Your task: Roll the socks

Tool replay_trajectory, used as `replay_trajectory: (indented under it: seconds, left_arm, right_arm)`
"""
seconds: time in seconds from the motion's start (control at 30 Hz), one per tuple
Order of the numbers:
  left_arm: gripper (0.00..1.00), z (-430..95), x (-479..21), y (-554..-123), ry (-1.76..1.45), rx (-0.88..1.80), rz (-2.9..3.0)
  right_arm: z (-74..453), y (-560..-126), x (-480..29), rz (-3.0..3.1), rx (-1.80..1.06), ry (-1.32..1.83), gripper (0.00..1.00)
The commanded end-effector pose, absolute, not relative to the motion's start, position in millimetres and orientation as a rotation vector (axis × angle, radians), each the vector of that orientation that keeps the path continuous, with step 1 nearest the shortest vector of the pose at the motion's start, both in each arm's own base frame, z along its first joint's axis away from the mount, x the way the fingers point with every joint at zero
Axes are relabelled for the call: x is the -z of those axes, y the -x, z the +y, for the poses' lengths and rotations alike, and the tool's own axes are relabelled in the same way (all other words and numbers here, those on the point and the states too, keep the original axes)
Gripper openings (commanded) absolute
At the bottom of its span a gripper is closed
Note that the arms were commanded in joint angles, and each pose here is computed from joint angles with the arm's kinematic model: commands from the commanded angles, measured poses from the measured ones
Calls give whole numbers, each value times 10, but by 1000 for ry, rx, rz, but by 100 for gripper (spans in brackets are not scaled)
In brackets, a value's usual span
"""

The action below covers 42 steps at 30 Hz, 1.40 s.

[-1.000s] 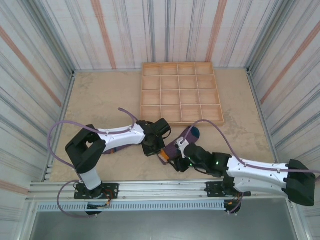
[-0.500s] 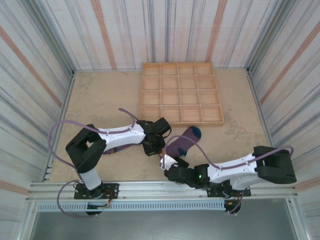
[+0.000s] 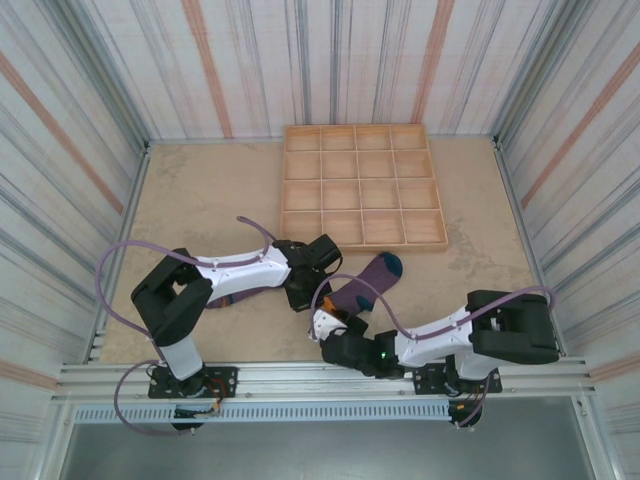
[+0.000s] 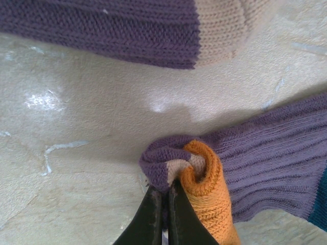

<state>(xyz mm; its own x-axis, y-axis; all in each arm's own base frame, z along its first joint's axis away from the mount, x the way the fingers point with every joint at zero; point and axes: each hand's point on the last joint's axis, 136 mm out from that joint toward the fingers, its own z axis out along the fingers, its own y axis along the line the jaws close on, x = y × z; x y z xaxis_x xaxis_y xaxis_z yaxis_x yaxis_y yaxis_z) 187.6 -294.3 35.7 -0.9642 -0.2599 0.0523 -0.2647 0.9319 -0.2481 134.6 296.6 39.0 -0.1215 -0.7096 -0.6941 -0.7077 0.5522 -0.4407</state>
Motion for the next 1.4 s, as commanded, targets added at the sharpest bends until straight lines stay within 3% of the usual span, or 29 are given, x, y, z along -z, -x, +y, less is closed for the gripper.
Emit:
replay_trajectory:
  seconds: [0.0,0.23,0.53,0.63,0.67,0.73,0.87,1.07,1.37]
  left_arm:
    - [0,-2945,-348,-1909,-445,-399,-3064]
    - [0,-2955,-343,-1913,-436,-407,-3060]
    - [0,-2949,-350,-1951,-474,-470,-3057]
    - [15,-2986,-398,-1979,-465,-505,-3062]
    - [30,-3000,-417,-1986,-462,-513,-3061]
    - [48,-3019,-466,-2008,-451,-527,-3068]
    - [72,-3030,-565,-2056,-408,-537,-3093]
    - [76,-3094,-756,-2210,-236,-589,-3156]
    - [67,-3431,-854,-2358,187,-702,-3104]
  right_arm:
    - [2970,-1454,-412,1855,43,1059,57]
    - [2913,-1504,-268,1900,88,997,49]
    - [2775,-1473,-80,2067,-69,901,10]
    - [2781,-1419,-25,2108,-132,913,2]
    - [2772,-1410,-2,2132,-168,903,0]
    - [2749,-1387,36,2177,-245,882,0]
    - [2665,-1366,29,2253,-384,815,0]
    - [2559,-1312,-25,2311,-543,757,0]
    - [2533,-1258,43,2362,-659,709,0]
